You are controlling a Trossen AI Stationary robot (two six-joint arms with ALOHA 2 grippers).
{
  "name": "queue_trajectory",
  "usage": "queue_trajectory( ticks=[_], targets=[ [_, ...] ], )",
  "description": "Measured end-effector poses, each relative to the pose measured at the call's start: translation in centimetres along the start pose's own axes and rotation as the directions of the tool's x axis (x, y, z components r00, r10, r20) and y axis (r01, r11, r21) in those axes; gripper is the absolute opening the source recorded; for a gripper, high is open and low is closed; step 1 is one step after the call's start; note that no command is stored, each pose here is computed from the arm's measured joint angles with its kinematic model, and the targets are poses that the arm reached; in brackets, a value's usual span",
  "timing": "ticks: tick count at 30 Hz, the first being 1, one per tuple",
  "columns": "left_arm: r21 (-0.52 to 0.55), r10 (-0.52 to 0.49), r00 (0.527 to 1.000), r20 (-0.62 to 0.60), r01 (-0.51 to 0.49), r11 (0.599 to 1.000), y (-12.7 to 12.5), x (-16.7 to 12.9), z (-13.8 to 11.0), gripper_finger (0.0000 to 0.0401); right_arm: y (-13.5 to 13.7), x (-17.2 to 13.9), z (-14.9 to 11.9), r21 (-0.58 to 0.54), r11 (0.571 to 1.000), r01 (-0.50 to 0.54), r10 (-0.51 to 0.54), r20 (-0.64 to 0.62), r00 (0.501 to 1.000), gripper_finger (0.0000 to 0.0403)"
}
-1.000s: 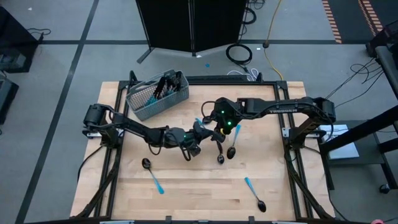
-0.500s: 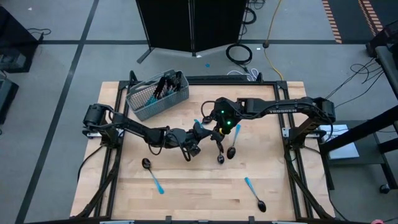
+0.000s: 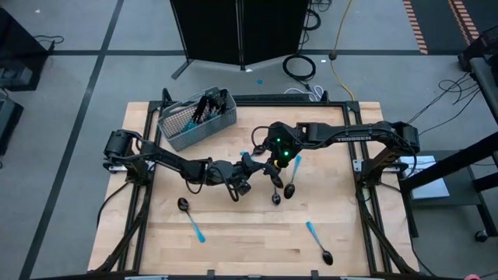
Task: Sort silverware
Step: Put the blue spoon in the silverware rack
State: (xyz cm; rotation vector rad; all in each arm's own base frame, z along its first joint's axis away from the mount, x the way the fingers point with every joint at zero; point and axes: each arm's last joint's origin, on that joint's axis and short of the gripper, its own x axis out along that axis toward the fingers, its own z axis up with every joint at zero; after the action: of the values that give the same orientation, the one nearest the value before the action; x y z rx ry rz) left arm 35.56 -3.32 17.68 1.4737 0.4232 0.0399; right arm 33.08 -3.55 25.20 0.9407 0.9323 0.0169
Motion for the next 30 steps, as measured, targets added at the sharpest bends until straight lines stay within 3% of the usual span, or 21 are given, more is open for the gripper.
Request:
queue_trajectory(
  ticks=[14,25,30],
  targets=[
    [0.002,-0.003,1.0,-0.006,0.003,1.0,-0.1,0.0,0.0,0.0001,0.0,0.0,0.0,-0.049,0.999,0.014,-0.013,0.013,1.0,0.0008],
    [0.02,-0.038,0.999,-0.018,0.038,0.999,-0.7,0.1,-0.2,0.0,0.0,-1.1,0.4,-0.127,0.992,0.009,-0.005,0.036,0.999,0.0123],
    [0.011,-0.021,0.999,-0.025,0.021,1.0,-0.4,0.1,-0.1,0.0,-0.4,-2.4,0.3,-0.116,0.993,0.035,-0.03,0.044,0.999,0.0157]
  ],
)
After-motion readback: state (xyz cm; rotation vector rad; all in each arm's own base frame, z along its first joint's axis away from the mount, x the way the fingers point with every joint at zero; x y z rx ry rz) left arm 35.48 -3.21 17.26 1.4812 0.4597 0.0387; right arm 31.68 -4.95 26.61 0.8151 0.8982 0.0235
